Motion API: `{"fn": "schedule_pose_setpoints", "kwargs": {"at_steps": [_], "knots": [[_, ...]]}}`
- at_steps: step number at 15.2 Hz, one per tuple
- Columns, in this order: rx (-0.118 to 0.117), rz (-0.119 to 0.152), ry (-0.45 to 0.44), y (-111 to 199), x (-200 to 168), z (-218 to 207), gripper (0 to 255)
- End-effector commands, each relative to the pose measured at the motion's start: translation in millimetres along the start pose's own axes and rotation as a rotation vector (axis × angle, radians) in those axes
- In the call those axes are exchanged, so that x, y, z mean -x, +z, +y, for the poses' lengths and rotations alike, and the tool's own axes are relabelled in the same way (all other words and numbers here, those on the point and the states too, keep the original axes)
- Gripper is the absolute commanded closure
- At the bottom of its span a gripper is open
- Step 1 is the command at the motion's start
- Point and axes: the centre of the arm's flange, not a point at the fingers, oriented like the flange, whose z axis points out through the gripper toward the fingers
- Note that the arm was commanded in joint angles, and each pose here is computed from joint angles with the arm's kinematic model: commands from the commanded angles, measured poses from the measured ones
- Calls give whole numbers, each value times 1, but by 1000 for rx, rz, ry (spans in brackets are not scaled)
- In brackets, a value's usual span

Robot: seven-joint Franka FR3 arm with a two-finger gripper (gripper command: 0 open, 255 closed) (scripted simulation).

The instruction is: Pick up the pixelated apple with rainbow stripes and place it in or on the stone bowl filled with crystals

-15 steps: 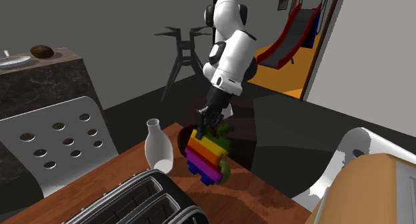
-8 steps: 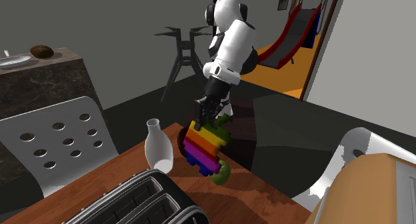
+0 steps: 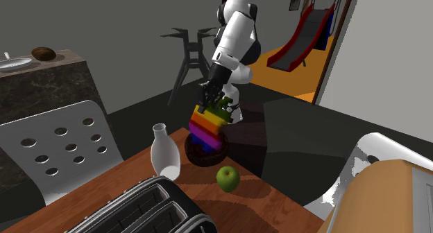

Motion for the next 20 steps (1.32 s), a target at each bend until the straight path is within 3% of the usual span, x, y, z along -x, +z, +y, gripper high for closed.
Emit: {"fn": "schedule_pose_setpoints", "kwargs": {"at_steps": [1, 7, 20], "knots": [[1, 1, 0, -8, 21, -15, 255], [1, 1, 0, -39, 91, -52, 255], [1, 1, 0, 18, 87, -90, 255]]}}
